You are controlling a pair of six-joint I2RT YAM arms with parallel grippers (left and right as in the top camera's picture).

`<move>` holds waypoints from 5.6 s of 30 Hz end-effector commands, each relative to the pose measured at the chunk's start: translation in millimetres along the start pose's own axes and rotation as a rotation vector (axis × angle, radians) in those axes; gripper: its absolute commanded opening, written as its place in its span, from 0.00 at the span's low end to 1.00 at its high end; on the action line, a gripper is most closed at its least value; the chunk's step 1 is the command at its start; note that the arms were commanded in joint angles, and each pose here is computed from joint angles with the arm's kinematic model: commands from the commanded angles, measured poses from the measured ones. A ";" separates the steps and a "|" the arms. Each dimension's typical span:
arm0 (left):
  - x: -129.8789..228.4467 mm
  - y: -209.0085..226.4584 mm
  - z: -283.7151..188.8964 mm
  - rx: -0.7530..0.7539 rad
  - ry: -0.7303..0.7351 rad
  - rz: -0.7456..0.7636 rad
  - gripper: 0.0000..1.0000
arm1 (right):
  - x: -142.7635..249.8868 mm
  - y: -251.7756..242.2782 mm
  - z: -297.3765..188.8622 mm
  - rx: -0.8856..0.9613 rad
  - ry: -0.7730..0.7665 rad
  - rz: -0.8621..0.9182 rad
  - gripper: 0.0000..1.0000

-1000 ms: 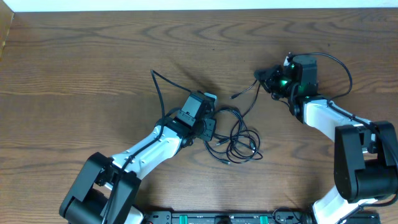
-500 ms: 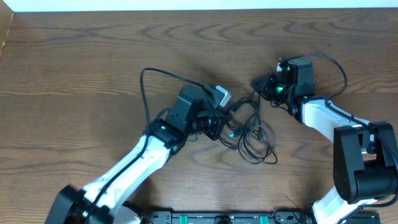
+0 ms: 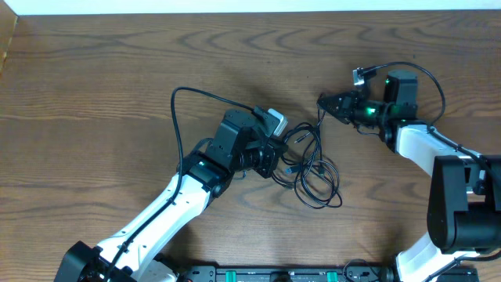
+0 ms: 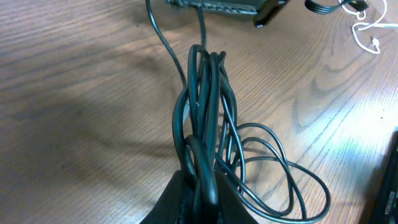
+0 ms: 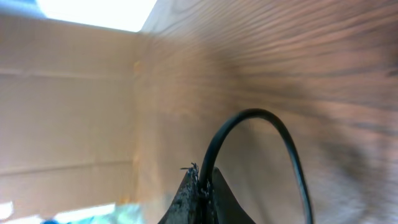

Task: Untangle cables

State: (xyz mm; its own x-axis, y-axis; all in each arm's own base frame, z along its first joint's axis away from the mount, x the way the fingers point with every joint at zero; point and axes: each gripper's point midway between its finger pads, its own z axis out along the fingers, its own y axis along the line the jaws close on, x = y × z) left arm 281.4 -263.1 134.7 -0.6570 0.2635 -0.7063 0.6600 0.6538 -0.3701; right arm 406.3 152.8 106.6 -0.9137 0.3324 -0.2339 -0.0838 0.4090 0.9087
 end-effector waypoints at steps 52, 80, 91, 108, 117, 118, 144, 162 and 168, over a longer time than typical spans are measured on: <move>-8.3 51.6 -6.1 -0.300 -0.056 -0.074 0.08 | 137.1 22.6 -3.8 0.252 0.395 -0.344 0.68; 32.5 116.0 -43.8 -0.734 0.013 -0.265 0.08 | 55.3 150.9 -135.2 0.422 -0.254 -0.721 0.01; 23.0 121.2 -47.6 -0.768 -0.091 -0.398 0.08 | 31.8 125.6 -328.5 1.001 -0.952 -0.436 0.01; -41.1 71.8 -27.2 -0.425 -0.264 -0.318 0.08 | 47.2 -3.7 -184.2 0.792 -0.256 -0.106 0.12; -86.3 29.4 -61.9 -0.264 -0.418 -0.215 0.08 | 70.9 10.9 -125.8 0.442 -0.005 -0.053 0.99; -89.9 25.1 -67.6 -0.252 -0.434 -0.210 0.08 | 74.0 17.0 -120.9 0.390 0.016 -0.048 0.99; -144.8 -61.4 -157.1 0.107 -0.700 -0.030 0.08 | 68.4 -45.7 -135.3 1.043 -0.184 0.018 0.31; -147.4 -6.9 -241.8 -0.093 -0.875 -0.122 0.08 | 54.2 -73.1 -190.4 1.180 -0.286 0.132 0.59; -117.9 2.3 -189.2 -0.011 -0.641 -0.231 0.08 | 61.5 -32.3 -126.5 0.776 -0.056 -0.073 0.99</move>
State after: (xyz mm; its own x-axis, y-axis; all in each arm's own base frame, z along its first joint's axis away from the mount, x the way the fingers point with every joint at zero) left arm 287.1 -152.6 337.0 -0.3645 -0.3572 -0.8600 0.5319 0.6782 -0.5071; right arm 301.4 19.0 102.5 -0.8167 0.4732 -0.3303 0.3983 0.8764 0.2706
